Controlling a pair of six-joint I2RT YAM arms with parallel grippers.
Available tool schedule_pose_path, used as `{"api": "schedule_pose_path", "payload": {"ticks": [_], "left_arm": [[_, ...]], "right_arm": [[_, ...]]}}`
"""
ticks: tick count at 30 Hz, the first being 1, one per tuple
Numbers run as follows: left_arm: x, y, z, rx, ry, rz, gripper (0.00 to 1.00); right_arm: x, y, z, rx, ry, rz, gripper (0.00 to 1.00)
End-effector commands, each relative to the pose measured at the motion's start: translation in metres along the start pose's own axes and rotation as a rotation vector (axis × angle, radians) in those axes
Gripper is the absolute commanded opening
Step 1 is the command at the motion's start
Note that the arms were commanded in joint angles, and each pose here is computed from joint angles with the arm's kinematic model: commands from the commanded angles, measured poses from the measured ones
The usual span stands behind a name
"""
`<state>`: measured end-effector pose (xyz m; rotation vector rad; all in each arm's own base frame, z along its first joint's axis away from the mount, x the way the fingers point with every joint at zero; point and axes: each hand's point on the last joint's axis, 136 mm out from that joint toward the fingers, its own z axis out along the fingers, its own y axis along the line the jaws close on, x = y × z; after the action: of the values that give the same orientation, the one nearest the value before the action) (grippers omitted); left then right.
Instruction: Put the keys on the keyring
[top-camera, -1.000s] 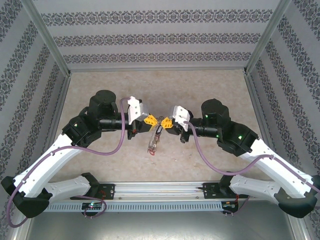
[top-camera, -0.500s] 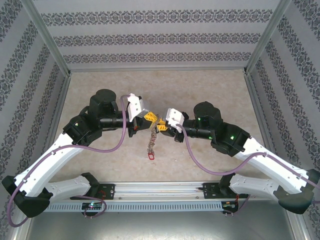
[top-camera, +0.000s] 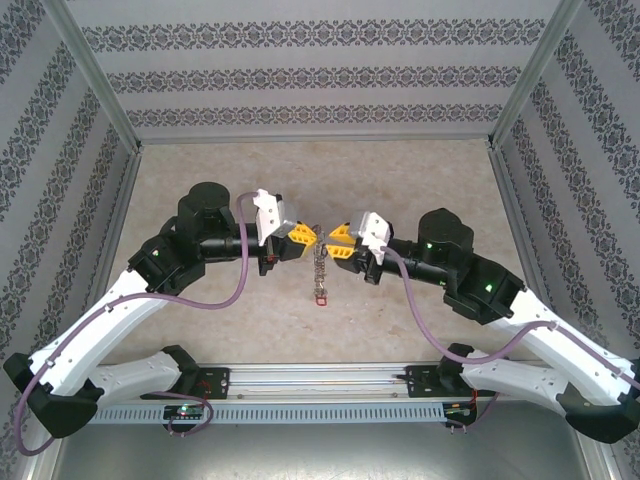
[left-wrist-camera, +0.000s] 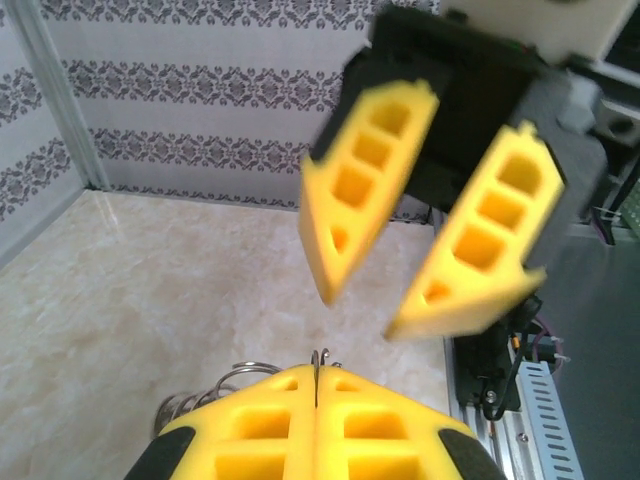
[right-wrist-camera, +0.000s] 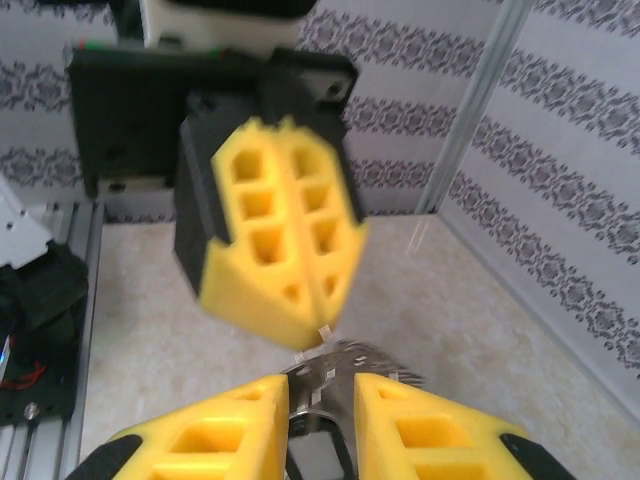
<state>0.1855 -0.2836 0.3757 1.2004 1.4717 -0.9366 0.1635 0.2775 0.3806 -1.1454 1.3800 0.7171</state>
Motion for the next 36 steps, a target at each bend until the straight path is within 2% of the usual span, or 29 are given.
{"api": "schedule_pose_path", "payload": {"ticks": [1, 11, 21, 30, 33, 34, 36], "left_arm": [[-0.036, -0.014, -0.013, 0.044, -0.141, 0.079, 0.0], [-0.045, -0.019, -0.024, 0.057, -0.201, 0.083, 0.0], [-0.05, -0.024, -0.028, 0.102, -0.248, 0.068, 0.0], [-0.043, -0.023, -0.024, 0.112, -0.237, 0.045, 0.0], [-0.035, -0.02, -0.022, 0.093, -0.199, 0.036, 0.0], [-0.03, -0.017, -0.022, 0.068, -0.168, 0.035, 0.05], [-0.02, -0.01, -0.024, 0.01, -0.083, 0.043, 0.22]], "right_arm": [[-0.014, 0.001, 0.003, -0.024, -0.058, 0.037, 0.25], [-0.01, 0.02, 0.01, -0.147, -0.051, 0.053, 0.27], [-0.014, 0.024, 0.013, -0.186, -0.073, 0.042, 0.25], [-0.019, 0.019, 0.012, -0.156, -0.089, 0.008, 0.0], [-0.02, 0.015, 0.009, -0.13, -0.085, -0.001, 0.0], [-0.019, 0.011, 0.008, -0.112, -0.073, -0.003, 0.0], [-0.013, 0.004, 0.008, -0.074, -0.025, -0.017, 0.0]]}}
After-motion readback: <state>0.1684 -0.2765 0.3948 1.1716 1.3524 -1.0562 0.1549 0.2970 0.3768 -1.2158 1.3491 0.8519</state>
